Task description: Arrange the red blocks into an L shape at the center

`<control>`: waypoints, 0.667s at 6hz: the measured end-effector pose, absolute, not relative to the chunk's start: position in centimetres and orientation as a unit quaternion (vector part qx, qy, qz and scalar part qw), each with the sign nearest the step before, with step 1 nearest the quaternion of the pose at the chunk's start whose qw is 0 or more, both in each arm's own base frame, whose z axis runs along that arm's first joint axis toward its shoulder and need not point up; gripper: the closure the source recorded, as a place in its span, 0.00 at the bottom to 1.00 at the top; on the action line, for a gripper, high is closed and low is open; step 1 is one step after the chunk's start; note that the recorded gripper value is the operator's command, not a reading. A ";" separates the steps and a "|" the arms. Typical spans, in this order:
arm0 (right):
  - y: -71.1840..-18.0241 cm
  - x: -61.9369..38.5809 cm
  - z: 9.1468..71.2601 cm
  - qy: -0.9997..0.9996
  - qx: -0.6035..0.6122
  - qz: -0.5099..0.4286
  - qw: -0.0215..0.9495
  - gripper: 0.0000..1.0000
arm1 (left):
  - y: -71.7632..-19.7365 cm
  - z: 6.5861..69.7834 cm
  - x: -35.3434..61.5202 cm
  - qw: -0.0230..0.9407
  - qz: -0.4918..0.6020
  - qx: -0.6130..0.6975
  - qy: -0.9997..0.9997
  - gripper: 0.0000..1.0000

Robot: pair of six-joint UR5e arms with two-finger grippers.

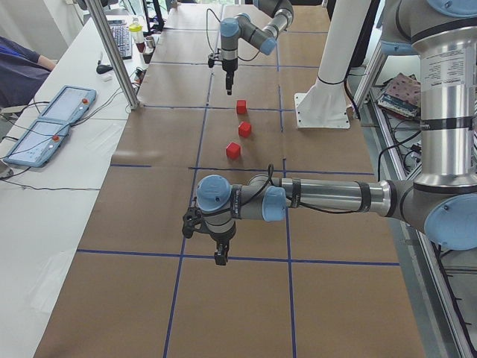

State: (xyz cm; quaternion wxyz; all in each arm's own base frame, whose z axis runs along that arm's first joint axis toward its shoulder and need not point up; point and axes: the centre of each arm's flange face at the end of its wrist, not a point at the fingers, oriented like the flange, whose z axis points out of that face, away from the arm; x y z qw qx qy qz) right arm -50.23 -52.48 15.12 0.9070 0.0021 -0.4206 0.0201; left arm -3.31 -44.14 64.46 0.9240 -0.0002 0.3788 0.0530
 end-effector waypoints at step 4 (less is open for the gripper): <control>-63.2 -23.5 34.8 -0.393 0.055 -0.087 0.914 0.00 | -48.6 59.7 -2.4 0.921 0.076 0.050 0.378 0.00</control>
